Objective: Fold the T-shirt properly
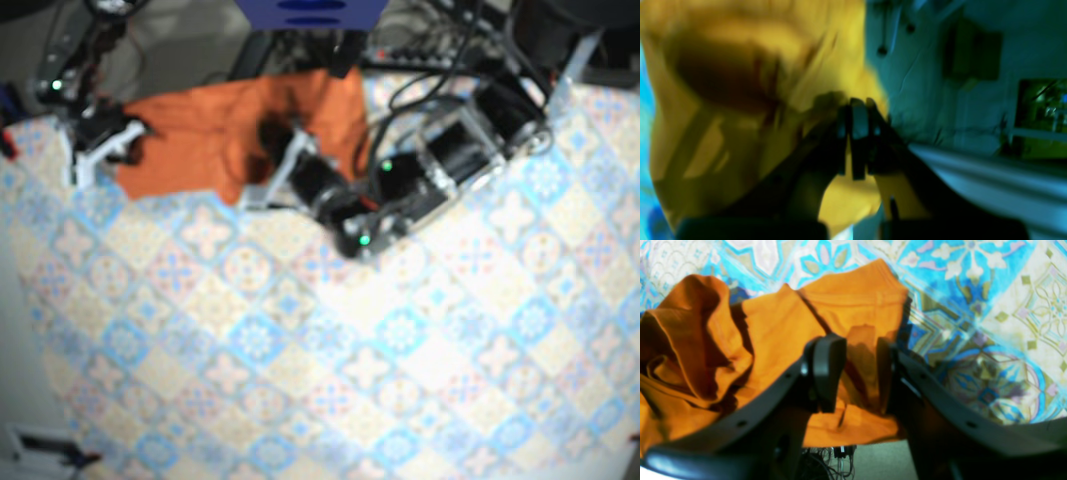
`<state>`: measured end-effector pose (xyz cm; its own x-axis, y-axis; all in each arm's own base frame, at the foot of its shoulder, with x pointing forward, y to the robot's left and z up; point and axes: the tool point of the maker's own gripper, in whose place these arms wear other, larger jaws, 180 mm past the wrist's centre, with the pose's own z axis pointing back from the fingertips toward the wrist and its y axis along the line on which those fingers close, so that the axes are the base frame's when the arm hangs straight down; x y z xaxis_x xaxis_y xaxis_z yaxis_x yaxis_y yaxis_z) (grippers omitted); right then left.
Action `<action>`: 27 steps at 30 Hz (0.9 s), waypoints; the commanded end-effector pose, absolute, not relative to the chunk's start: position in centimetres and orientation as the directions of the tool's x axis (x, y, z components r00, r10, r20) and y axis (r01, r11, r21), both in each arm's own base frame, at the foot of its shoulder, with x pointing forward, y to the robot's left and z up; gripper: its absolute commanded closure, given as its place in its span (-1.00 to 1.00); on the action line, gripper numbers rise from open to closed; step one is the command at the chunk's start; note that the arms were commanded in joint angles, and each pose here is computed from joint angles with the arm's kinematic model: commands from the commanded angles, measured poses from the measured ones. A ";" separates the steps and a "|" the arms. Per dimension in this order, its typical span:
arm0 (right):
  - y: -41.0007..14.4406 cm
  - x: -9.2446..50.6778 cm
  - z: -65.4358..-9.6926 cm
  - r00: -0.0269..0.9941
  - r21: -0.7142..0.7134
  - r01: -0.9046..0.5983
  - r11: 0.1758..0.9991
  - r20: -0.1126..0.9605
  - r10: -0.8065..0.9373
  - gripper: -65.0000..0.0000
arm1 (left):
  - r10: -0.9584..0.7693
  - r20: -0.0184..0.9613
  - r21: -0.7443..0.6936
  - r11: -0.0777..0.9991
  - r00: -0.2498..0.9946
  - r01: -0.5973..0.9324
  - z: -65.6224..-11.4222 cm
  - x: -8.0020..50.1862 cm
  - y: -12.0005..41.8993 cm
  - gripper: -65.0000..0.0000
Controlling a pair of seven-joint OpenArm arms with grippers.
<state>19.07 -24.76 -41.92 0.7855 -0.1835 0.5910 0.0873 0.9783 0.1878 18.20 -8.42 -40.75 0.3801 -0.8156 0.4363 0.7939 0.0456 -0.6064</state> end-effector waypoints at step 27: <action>-25.1 19.8 -41.0 0.760 0.183 0.077 0.980 0.625 -0.177 0.40 | -0.850 0.309 -0.558 0.202 0.427 0.805 -44.6 19.2 -10.2 1.00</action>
